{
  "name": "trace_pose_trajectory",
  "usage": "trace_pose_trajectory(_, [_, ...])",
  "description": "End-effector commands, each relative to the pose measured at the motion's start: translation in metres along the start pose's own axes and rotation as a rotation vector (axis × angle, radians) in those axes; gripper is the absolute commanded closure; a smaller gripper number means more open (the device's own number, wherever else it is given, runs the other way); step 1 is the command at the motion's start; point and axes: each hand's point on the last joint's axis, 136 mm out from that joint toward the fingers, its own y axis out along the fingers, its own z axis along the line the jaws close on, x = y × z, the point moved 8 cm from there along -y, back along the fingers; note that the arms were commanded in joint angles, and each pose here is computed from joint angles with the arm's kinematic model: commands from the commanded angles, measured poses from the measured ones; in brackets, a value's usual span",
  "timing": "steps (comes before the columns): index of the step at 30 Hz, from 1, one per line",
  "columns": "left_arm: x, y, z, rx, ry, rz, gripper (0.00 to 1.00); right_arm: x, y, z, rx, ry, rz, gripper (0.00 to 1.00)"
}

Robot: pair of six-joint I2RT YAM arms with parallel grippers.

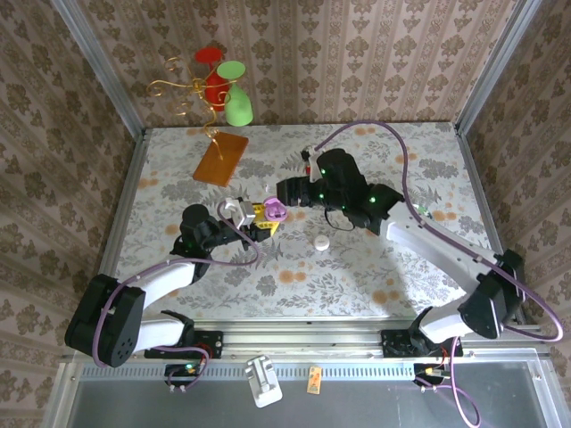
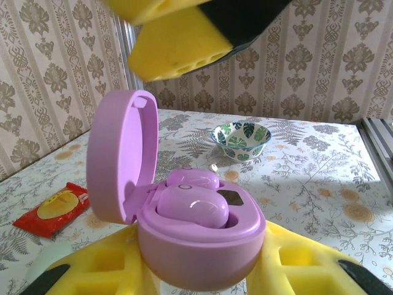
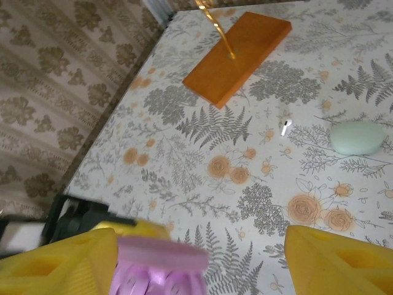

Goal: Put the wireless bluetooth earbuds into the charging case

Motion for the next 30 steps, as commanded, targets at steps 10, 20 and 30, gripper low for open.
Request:
trace_pose_trajectory(10, [0.007,0.000,0.004,0.055,0.033,-0.021,0.75,-0.020,0.015,-0.005,0.034,0.087,0.154,0.27])
trace_pose_trajectory(20, [0.020,0.002,0.013,0.106,-0.003,-0.098,0.75,-0.014,-0.007,-0.009,0.434,0.342,-0.019,0.22])
trace_pose_trajectory(30, [0.032,0.012,0.016,0.110,-0.021,-0.216,0.75,-0.023,0.011,-0.006,0.732,0.605,-0.010,0.28])
